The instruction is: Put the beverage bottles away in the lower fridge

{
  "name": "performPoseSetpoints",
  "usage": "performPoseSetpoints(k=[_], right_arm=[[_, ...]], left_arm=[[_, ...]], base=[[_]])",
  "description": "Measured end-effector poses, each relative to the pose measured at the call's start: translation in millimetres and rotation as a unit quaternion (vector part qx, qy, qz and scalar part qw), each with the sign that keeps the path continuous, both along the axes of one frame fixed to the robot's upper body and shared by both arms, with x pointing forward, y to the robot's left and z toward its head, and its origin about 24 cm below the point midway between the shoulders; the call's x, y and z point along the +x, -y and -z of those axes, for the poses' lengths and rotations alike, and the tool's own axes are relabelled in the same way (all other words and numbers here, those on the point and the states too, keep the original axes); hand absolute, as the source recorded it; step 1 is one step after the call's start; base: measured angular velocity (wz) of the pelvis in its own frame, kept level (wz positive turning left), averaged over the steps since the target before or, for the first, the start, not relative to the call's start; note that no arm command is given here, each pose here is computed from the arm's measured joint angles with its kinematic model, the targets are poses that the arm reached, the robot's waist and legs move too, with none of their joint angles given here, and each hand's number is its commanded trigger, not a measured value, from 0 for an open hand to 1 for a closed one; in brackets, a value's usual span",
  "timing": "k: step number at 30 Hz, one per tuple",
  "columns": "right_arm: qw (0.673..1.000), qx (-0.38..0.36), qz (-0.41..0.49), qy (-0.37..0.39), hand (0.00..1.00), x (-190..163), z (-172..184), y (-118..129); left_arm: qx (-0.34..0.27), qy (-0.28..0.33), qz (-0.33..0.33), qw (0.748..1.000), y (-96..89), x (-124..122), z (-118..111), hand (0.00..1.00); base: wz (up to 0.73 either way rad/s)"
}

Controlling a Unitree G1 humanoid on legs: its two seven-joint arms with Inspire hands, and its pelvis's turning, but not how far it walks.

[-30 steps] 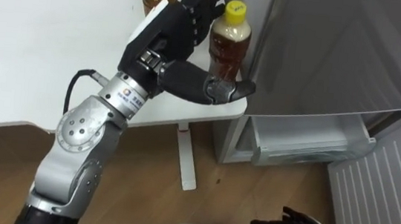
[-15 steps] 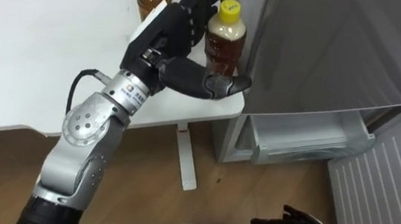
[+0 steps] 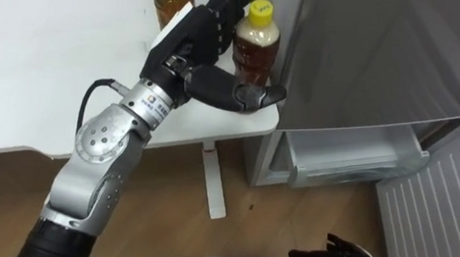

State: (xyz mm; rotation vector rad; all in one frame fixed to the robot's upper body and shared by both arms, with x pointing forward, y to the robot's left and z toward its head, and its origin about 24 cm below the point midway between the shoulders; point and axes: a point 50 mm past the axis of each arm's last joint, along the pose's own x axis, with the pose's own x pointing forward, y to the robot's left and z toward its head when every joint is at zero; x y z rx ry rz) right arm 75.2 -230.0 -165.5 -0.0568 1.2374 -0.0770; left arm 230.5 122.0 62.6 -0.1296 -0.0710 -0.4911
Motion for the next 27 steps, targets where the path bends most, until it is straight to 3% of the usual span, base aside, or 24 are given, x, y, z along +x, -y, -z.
performPoseSetpoints(k=[10, 19, 20, 21, 22, 23, 24, 27], right_arm=[[1.0, 0.001, -0.002, 0.002, 0.0, 2, -1, 1], [1.0, 0.002, 0.0, -0.001, 0.0, 1, 0, 1], [1.0, 0.002, 0.0, -0.001, 0.0, 1, 0, 1], [1.0, 0.002, 0.0, -0.002, 0.0, 1, 0, 1], [1.0, 0.002, 0.001, -0.002, 0.0, 1, 0, 1], [1.0, 0.001, 0.001, -0.002, 0.0, 0, 0, 1], [1.0, 0.001, 0.001, -0.002, 0.0, 0, 0, 1], [1.0, 0.0, 0.002, -0.003, 0.0, 0, 0, 1]], left_arm=[[0.012, 0.007, 0.006, 1.0, 1.1, 13, -3, 0.0], [0.029, -0.045, 0.001, 0.999, -1.1, 15, 20, 0.0], [0.03, -0.051, 0.002, 0.998, -1.2, 15, 22, 0.05], [0.031, -0.056, 0.002, 0.998, -1.4, 14, 23, 0.33], [0.031, -0.057, 0.002, 0.998, -1.4, 14, 24, 0.33], [0.032, -0.059, 0.002, 0.998, -1.4, 14, 24, 0.95], [0.032, -0.061, 0.002, 0.998, -1.3, 14, 25, 1.0], [0.032, -0.064, 0.002, 0.997, -1.0, 14, 25, 1.0]], base=[[-0.04], [0.0], [0.0], [0.0], [0.0], [0.0], [0.0], [0.0]])
